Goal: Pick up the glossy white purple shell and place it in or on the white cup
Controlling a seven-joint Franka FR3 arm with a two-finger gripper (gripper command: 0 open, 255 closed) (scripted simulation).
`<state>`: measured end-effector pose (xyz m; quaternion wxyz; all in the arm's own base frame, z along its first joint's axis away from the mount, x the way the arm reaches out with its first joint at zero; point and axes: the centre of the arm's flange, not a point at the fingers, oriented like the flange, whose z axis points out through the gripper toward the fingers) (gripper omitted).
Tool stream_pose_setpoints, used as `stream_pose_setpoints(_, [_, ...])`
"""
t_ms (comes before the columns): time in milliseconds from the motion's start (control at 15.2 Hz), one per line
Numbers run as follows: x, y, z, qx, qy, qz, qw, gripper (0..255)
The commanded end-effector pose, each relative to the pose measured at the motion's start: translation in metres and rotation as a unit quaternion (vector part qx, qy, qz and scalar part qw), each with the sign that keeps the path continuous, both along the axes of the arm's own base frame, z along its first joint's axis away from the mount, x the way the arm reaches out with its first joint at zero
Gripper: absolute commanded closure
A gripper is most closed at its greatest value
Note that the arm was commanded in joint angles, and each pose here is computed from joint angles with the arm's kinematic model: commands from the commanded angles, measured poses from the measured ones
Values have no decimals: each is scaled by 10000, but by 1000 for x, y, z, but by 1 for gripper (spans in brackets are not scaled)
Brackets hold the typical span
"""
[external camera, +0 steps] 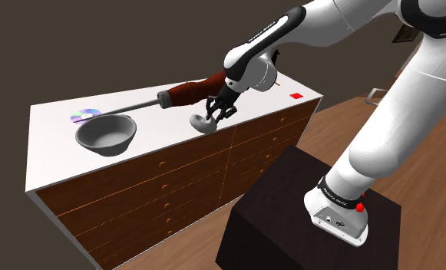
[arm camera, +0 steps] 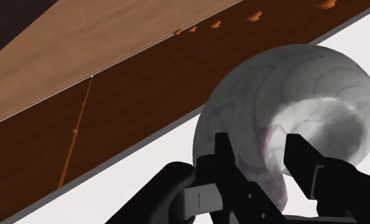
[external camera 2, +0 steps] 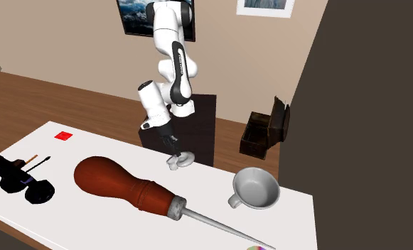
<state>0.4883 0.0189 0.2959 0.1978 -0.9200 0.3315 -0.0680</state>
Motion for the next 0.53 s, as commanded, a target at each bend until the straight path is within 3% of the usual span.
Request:
stream_pose_setpoints(0, [-3, 0, -7, 1, 75, -4, 10000, 255])
stream_pose_setpoints(462, [-3, 0, 30, 1, 75, -4, 10000, 255])
